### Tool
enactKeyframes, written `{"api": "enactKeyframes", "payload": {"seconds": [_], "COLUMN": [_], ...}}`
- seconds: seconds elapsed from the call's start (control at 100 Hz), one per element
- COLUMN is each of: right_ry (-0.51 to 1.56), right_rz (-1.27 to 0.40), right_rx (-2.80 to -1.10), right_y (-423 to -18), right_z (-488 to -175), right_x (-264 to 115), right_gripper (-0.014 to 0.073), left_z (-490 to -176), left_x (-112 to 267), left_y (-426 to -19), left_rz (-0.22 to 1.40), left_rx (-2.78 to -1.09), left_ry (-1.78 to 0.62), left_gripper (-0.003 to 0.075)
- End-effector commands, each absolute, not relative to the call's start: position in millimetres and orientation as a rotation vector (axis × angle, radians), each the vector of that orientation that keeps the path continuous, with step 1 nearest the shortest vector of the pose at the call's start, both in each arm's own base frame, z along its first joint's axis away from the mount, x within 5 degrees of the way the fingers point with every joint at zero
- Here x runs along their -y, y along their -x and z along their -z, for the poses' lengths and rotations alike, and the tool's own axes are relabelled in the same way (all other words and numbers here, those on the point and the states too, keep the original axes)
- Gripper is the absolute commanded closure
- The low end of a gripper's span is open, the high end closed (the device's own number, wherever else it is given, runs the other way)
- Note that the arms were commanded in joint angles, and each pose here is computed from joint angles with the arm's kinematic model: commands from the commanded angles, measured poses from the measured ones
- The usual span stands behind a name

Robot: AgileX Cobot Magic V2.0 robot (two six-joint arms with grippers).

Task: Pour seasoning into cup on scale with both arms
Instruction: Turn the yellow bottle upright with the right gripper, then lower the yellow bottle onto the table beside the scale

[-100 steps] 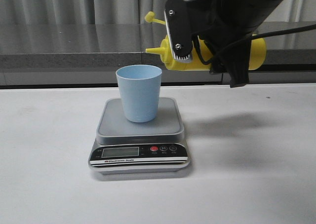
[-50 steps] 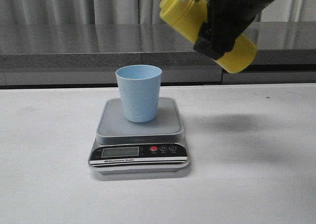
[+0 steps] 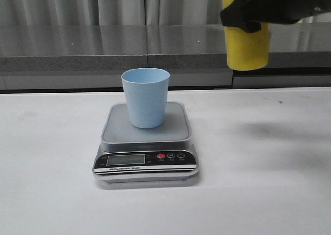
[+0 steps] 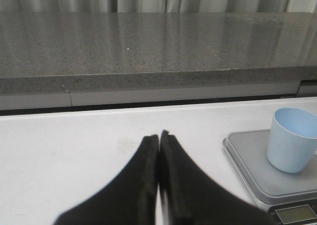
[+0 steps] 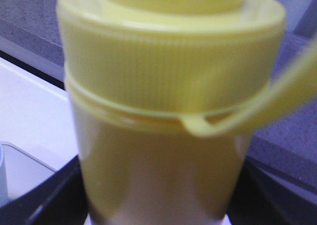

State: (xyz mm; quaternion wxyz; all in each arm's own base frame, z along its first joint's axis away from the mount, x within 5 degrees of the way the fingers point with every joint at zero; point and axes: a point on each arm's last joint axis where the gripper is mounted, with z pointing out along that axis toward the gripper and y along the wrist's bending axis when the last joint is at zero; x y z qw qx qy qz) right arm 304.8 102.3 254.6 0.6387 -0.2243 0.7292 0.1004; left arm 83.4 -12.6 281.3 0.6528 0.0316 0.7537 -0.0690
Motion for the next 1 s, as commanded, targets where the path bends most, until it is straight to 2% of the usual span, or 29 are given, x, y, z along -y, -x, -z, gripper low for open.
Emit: {"api": "enactKeyframes", "payload": {"seconds": [0.0, 0.28, 0.7, 0.99], "right_ry": [0.432, 0.399, 0.383, 0.406], "right_rz": [-0.269, -0.290, -0.367, -0.406], "right_rx": [-1.498, -1.479, -1.434, -1.479], "right_y": [-296.1, -282.3, -299.5, -305.4], "right_z": [-273.5, -244.2, -204.4, -171.3], "right_x": [-96.1, -83.8, -91.4, -95.9], "right_gripper": [0.0349, 0.0349, 0.0349, 0.0349], "left_z": [-296.1, -296.1, -296.1, -296.1], "left_x": [11.5, 11.5, 11.5, 11.5], "left_y": [-84.4, -84.4, -84.4, -84.4], "left_rz": [0.162, 0.162, 0.162, 0.162], "left_rx": [-1.620, -1.620, -1.620, -1.620], "left_ry": [-0.045, -0.045, -0.045, -0.045], "left_gripper": [0.0740, 0.0740, 0.0740, 0.0740]}}
